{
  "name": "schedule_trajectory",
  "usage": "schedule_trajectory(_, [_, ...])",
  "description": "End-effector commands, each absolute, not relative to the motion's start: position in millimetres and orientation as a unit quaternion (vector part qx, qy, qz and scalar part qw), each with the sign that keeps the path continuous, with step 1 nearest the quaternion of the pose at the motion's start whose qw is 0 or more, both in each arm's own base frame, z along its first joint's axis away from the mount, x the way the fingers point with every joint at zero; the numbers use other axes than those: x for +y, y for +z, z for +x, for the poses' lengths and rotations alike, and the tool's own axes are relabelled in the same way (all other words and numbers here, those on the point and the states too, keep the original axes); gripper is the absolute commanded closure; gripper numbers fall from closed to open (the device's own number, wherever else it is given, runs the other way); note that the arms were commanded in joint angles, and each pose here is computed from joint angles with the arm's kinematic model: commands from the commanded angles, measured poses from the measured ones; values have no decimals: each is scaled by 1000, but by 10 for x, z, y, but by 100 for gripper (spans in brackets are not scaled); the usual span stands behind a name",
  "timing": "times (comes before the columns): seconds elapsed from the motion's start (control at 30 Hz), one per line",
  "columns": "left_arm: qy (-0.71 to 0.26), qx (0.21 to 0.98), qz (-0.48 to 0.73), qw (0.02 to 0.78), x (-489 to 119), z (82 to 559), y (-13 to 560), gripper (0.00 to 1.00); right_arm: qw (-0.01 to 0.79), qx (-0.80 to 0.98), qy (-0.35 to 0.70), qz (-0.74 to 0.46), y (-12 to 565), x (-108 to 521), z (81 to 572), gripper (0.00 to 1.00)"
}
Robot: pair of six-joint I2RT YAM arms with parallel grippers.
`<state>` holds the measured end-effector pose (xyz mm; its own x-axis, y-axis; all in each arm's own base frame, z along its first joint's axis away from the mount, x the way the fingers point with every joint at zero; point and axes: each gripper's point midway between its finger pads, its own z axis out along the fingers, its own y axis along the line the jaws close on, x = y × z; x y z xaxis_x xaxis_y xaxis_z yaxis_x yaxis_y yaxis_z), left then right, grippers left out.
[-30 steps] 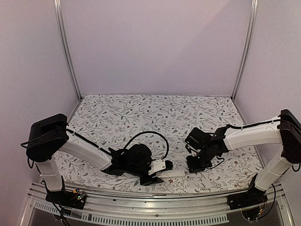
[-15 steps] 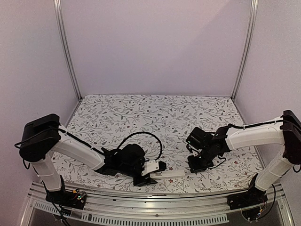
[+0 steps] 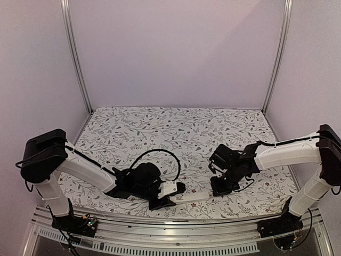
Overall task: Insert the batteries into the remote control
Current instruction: Press the battery cover on the remote control.
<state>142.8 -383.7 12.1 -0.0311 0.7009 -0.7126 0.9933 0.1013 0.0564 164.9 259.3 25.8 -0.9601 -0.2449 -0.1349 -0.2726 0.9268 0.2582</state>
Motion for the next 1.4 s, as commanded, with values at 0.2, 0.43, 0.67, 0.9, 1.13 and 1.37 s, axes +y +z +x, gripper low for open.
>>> schedule_trajectory(0.2, [-238, 687, 614, 308, -3840, 1503, 118, 70, 49, 980, 102, -163, 213, 2786, 1601, 100])
schedule_trajectory(0.43, [-248, 681, 611, 319, -3953, 1522, 162, 73, 23, 972, 151, -181, 201, 3136, 1440, 100])
schedule_trajectory(0.67, [-249, 679, 618, 308, -3905, 1471, 139, 68, 52, 982, 91, -159, 282, 2728, 1691, 100])
schedule_trajectory(0.9, [-233, 683, 619, 309, -3748, 1457, 149, 44, 59, 986, 39, -151, 251, 2364, 1776, 100])
schedule_trajectory(1.13, [-223, 698, 607, 309, -3573, 1448, 191, 39, 57, 986, 50, -151, 200, 2420, 1777, 100])
schedule_trajectory(1.37, [-217, 731, 571, 305, -3377, 1428, 179, 46, 36, 978, 107, -173, 161, 2831, 1686, 100])
